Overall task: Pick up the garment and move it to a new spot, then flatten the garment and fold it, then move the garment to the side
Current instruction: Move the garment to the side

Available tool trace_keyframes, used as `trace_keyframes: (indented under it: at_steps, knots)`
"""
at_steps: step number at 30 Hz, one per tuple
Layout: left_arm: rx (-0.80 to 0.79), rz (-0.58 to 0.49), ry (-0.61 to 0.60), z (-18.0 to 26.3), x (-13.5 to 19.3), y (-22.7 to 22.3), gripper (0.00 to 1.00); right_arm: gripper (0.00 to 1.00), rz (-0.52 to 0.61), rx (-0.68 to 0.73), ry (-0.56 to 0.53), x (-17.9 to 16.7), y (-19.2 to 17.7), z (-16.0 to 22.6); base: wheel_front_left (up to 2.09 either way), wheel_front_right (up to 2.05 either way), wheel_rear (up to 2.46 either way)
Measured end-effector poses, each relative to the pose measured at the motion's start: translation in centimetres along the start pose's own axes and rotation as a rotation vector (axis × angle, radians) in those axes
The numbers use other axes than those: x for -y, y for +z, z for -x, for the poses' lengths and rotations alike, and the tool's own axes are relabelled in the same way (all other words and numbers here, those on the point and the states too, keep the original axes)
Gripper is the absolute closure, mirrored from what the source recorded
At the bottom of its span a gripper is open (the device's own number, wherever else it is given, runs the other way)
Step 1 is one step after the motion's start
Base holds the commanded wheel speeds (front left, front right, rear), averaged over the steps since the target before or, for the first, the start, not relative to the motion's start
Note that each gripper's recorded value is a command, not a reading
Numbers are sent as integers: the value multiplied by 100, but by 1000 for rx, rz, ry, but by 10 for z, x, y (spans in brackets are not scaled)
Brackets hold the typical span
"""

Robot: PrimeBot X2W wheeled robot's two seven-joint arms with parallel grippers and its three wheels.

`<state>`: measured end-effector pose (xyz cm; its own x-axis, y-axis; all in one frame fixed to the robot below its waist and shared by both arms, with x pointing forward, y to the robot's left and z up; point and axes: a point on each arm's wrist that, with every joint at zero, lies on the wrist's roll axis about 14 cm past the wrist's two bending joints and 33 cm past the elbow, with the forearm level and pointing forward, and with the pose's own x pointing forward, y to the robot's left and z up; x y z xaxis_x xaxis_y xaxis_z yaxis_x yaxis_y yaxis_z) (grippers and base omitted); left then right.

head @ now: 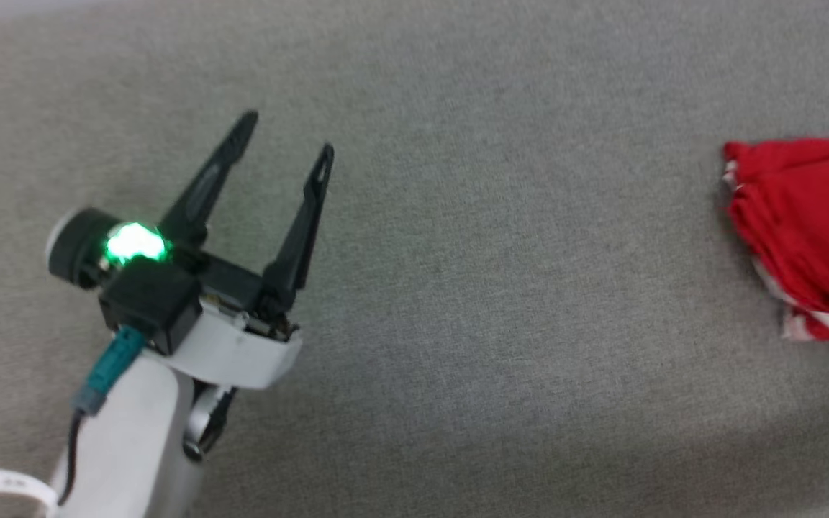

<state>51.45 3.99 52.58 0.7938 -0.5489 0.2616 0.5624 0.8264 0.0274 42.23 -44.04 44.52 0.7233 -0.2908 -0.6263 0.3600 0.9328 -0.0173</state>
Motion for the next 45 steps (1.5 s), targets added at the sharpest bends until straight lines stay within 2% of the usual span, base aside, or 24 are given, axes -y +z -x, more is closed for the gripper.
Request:
trace_keyframes:
  at_steps: [11,18,19,20,21,27,31,34,45]
  knots:
    - [3,-26,-26,-19,-16,-27,0,100,96,29,-167,35,12,-37,0,0,0]
    - [-24,-30,-21,-16,-21,-41,0,100,117,25,-178,29,0,-54,0,0,0]
    - [-23,-30,-22,-17,-20,-40,0,77,117,23,-174,26,-1,-54,0,0,0]
    - [-21,-30,-22,-17,-20,-39,0,14,118,23,-172,25,-2,-54,0,0,0]
    - [-17,-28,-20,-17,-20,-37,0,0,115,38,-170,25,0,-53,0,0,0]
    - [-32,-10,16,-10,-20,-33,0,0,138,130,-145,22,26,-42,0,0,0]
    - [-49,2,52,0,-20,-28,0,0,173,213,-85,5,46,-31,0,0,0]
    - [-72,12,91,14,-22,-26,0,0,211,230,-5,-19,39,-24,0,0,0]
    - [-128,20,275,81,-39,-3,0,0,223,329,347,-134,-8,16,0,0,0]
